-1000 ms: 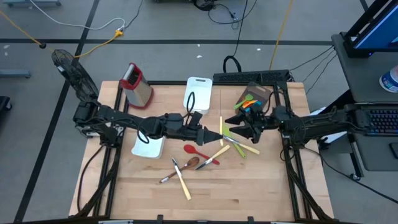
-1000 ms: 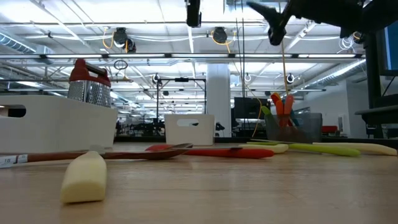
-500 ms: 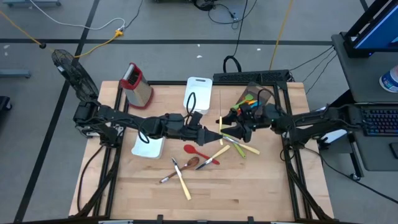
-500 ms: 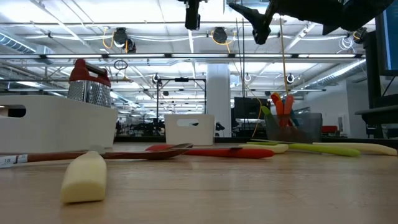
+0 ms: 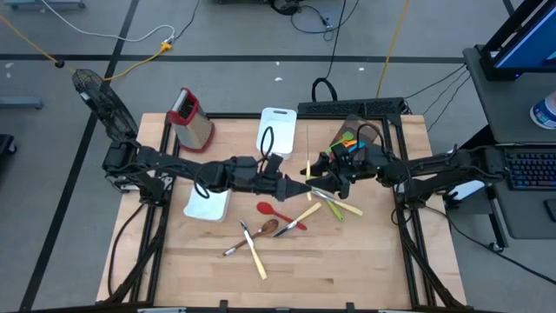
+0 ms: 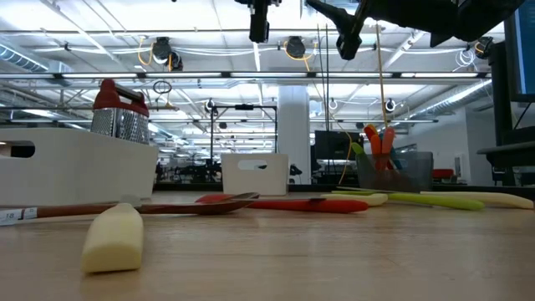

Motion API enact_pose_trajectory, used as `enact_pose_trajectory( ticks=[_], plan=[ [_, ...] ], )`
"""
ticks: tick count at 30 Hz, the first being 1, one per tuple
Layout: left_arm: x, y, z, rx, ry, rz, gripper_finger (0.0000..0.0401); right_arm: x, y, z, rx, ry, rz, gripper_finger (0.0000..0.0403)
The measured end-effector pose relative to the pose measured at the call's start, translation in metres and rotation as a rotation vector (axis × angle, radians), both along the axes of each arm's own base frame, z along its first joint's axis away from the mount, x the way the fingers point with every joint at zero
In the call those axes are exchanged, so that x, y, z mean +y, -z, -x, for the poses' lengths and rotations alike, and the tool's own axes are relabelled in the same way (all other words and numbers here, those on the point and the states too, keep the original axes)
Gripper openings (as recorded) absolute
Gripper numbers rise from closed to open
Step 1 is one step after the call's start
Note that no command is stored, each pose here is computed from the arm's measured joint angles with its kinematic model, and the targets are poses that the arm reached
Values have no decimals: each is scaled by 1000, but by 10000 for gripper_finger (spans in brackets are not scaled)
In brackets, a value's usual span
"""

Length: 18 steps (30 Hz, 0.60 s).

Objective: Pick & Place Kitchen Items
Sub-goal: Put the yellow table knife into the top white bin

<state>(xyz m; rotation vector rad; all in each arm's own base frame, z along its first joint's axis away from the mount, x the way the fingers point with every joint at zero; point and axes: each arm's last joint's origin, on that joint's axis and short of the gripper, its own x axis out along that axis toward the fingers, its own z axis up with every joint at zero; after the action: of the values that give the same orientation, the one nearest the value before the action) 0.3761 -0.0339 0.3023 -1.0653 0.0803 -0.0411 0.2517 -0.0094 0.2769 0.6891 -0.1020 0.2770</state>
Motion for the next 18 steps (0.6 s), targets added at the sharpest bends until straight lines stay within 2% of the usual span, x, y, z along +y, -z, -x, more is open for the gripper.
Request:
enact_pose_trajectory(
  ticks=[12, 18],
  plan=[
    [4, 0, 0, 0, -3, 6, 55, 0, 0, 0, -5, 7, 8, 129],
    [4, 1, 0, 5, 1, -35, 55, 0, 0, 0, 3, -3, -20, 71]
  ],
)
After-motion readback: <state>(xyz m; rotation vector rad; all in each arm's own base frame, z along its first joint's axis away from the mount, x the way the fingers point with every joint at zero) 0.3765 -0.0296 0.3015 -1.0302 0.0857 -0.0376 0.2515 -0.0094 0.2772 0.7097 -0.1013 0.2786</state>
